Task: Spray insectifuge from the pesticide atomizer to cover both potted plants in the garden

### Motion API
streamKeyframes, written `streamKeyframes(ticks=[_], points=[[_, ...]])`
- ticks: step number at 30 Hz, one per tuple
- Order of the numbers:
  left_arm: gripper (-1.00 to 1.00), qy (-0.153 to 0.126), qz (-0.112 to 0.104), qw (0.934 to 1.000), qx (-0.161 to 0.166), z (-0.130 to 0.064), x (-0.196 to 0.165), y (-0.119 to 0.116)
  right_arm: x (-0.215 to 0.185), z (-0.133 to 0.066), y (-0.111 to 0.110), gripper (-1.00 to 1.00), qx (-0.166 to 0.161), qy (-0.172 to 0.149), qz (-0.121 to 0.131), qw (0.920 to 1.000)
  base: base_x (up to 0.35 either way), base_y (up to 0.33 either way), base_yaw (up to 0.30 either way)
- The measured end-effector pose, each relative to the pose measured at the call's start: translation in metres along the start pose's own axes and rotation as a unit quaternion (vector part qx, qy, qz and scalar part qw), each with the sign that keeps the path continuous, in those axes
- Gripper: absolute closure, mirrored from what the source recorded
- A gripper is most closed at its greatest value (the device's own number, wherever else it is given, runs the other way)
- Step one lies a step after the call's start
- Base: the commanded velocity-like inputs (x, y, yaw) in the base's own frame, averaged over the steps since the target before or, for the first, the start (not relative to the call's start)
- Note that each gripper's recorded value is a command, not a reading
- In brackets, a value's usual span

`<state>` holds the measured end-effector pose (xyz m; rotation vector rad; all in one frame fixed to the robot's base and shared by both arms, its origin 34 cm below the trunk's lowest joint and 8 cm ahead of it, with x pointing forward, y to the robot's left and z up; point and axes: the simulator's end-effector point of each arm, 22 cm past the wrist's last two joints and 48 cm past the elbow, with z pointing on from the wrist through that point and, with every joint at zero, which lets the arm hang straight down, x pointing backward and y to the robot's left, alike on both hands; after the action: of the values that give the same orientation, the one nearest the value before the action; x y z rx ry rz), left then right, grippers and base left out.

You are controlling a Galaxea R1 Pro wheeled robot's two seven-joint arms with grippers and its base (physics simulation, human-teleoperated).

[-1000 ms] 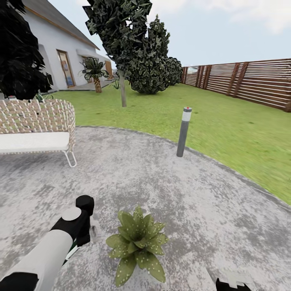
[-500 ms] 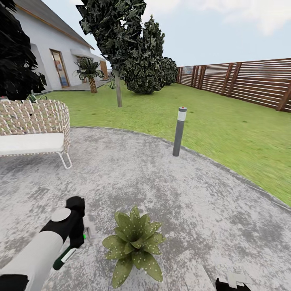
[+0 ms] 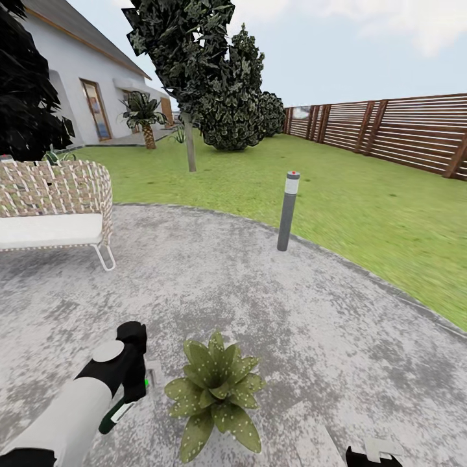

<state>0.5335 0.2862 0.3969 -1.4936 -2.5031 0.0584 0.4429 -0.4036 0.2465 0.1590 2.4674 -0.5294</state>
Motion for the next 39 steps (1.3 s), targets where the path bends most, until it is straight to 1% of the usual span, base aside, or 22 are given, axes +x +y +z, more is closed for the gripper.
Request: streamKeyframes(ticks=[2, 3, 4, 6, 7, 8, 9, 11, 13, 15, 17, 19, 21, 24, 29, 31, 34, 38, 39], points=[[1.0, 0.003, -0.002, 1.0, 0.001, 0.003, 0.004, 0.0, 0.0, 0.0, 0.0, -1.0, 0.0, 0.0, 0.0, 1.0, 0.0, 0.0, 0.0], [1.0, 0.002, -0.007, 1.0, 0.004, 0.005, 0.008, 0.0, 0.0, 0.0, 0.0, -1.0, 0.0, 0.0, 0.0, 1.0, 0.0, 0.0, 0.0], [1.0, -0.011, -0.019, 0.9997, 0.01, 0.007, 0.009, 0.0, 0.0, 0.0, 0.0, -1.0, 0.0, 0.0, 0.0, 1.0, 0.0, 0.0, 0.0], [1.0, -0.053, -0.054, 0.9967, 0.028, 0.007, 0.009, 0.002, 0.0, 0.0, 0.0, -1.0, 0.0, 0.0, 0.0, 1.0, 0.0, 0.0, 0.111], [1.0, -0.068, -0.071, 0.9948, 0.028, 0.006, 0.012, 0.007, 0.0, 0.0, 0.0, -1.0, 0.0, 0.0, -0.001, 1.0, 0.0, 0.0, 0.203], [1.0, -0.077, -0.079, 0.9936, 0.024, 0.006, 0.014, 0.011, 0.0, 0.0, 0.0, -1.0, 0.0, 0.0, -0.001, 1.0, 0.0, 0.0, 0.239], [1.0, -0.093, -0.084, 0.9919, 0.018, 0.005, 0.016, 0.018, 0.0, 0.0, 0.0, -1.0, 0.0, 0.0, -0.001, 1.0, 0.0, 0.0, 0.197], [1.0, -0.14, -0.075, 0.9873, 0.01, 0.006, 0.015, 0.027, -0.001, 0.0, 0.0, -1.0, 0.0, -0.001, 0.0, 1.0, -0.003, 0.0, 0.083], [1.0, -0.161, -0.075, 0.9841, 0.0, 0.011, 0.022, 0.033, -0.001, 0.0, 0.001, -1.0, -0.001, -0.001, -0.001, 1.0, -0.104, -0.068, 0.029], [1.0, -0.181, -0.086, 0.9797, -0.012, 0.026, 0.038, 0.035, 0.0, 0.0, 0.001, -1.0, -0.002, -0.001, -0.002, 1.0, -0.233, -0.147, 0.007], [1.0, -0.199, -0.091, 0.9754, -0.028, 0.034, 0.042, 0.038, 0.0, 0.0, 0.0, -1.0, -0.002, -0.001, -0.002, 1.0, -0.264, -0.164, 0.002], [1.0, -0.225, -0.099, 0.9681, -0.048, 0.039, 0.043, 0.044, 0.0, 0.0, 0.0, -1.0, -0.002, -0.001, -0.002, 1.0, -0.276, -0.17, 0.0], [1.0, -0.234, -0.107, 0.965, -0.05, 0.046, 0.045, 0.041, -0.002, 0.001, 0.0, -1.0, -0.001, -0.003, -0.002, 1.0, -0.28, -0.171, 0.0], [1.0, -0.239, -0.11, 0.9638, -0.045, 0.052, 0.043, 0.034, -0.003, 0.0, 0.001, -1.0, -0.001, -0.006, 0.0, 1.0, -0.283, -0.169, 0.0], [1.0, -0.242, -0.113, 0.9627, -0.044, 0.052, 0.042, 0.033, -0.003, 0.0, 0.0, -1.0, 0.0, -0.005, 0.0, 1.0, -0.284, -0.17, 0.0], [1.0, -0.251, -0.116, 0.9602, -0.043, 0.05, 0.04, 0.034, -0.002, 0.0, 0.0, -1.0, 0.0, -0.005, 0.0, 1.0, -0.285, -0.171, 0.0], [1.0, -0.256, -0.119, 0.9583, -0.042, 0.049, 0.04, 0.034, -0.002, 0.0, 0.0, -1.0, 0.0, -0.005, 0.0, 1.0, -0.285, -0.171, 0.072], [1.0, -0.256, -0.12, 0.9583, -0.04, 0.052, 0.041, 0.031, -0.004, 0.0, 0.0, -1.0, 0.0, -0.006, 0.001, 1.0, -0.284, -0.171, 0.203], [1.0, -0.257, -0.117, 0.9586, -0.039, 0.053, 0.042, 0.029, -0.004, 0.0, 0.0, -1.0, 0.0, -0.007, 0.001, 1.0, -0.284, -0.171, 0.22]])
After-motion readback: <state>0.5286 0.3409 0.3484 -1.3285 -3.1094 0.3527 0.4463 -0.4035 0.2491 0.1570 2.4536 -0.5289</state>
